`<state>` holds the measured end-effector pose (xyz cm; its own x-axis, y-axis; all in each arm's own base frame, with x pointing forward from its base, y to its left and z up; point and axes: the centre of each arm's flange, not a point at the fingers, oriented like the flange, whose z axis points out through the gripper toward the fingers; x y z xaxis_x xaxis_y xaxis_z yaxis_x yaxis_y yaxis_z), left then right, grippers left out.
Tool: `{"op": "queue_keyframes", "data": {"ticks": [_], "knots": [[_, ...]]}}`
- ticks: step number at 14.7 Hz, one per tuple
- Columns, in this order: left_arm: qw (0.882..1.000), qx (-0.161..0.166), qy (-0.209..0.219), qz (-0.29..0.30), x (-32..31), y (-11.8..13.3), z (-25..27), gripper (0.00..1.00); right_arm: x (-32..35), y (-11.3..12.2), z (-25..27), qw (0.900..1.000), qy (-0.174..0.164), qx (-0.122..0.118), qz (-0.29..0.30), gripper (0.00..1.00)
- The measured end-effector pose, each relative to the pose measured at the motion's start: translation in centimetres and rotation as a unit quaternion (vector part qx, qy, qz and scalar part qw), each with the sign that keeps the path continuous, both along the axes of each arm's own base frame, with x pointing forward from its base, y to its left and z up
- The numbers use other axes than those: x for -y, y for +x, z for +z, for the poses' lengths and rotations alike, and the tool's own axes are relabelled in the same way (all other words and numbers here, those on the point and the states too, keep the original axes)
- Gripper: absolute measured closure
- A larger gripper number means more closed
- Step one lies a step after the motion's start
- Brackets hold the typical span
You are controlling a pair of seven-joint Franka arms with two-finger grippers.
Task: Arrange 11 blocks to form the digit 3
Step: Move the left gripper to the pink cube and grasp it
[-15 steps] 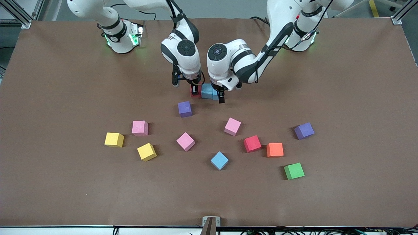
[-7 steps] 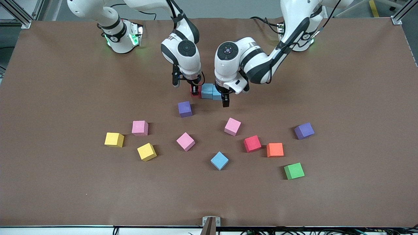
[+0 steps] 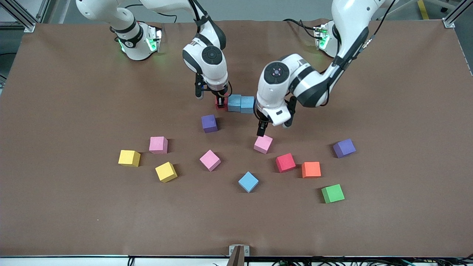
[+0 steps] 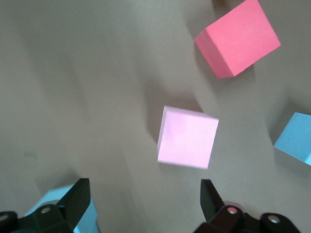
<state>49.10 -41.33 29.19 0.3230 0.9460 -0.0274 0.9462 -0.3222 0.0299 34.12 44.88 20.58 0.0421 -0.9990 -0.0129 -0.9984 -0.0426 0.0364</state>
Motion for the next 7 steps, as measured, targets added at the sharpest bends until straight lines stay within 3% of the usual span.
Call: {"op": "queue_keyframes", "data": {"ticks": [3,7], "knots": [[0.999,-0.011,-0.001,-0.053,-1.0,1.5,-2.2,0.0,0.0,0.1,0.0,1.0,-0.002,-0.003,-0.003,0.41],[0.996,0.01,-0.007,-0.087,-0.8,3.2,-4.0,0.0,0.0,0.3,0.0,1.0,-0.002,-0.007,-0.01,0.41]]}}
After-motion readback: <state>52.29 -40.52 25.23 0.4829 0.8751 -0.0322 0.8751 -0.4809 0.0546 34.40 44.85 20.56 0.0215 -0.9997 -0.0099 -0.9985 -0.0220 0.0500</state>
